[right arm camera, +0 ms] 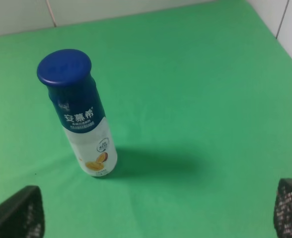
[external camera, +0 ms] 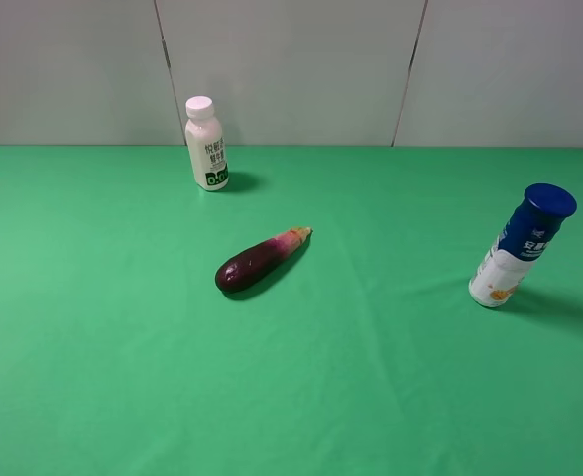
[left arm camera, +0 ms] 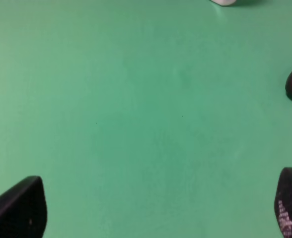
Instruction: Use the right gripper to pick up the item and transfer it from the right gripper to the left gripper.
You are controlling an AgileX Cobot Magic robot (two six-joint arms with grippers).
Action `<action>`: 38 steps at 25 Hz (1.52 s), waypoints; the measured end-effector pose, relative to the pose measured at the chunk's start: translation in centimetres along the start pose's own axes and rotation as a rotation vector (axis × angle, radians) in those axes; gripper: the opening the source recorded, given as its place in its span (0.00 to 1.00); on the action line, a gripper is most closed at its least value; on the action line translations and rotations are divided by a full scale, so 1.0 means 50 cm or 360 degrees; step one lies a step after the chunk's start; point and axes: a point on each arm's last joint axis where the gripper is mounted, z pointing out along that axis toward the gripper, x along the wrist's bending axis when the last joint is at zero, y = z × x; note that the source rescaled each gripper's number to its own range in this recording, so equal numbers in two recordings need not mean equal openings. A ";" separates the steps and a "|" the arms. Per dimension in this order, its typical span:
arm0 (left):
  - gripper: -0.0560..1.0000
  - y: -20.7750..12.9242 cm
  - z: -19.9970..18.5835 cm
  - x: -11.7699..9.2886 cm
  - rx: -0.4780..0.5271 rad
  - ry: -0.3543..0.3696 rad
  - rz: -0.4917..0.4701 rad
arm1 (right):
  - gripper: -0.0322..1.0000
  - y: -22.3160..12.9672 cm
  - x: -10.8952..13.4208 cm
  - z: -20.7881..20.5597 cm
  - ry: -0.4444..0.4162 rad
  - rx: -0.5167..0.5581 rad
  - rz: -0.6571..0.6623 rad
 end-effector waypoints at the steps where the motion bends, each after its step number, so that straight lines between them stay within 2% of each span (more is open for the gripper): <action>1: 1.00 0.000 0.000 0.000 0.0000 0.0000 0.0000 | 1.00 0.000 0.000 0.000 0.0000 0.0000 0.0000; 34: 1.00 0.000 0.000 0.000 0.0000 0.0000 0.0000 | 1.00 0.000 0.003 0.000 0.0027 0.0005 0.0033; 38: 1.00 0.000 0.000 0.000 0.0000 0.0000 0.0000 | 1.00 0.027 0.006 -0.001 0.0035 0.0038 0.0096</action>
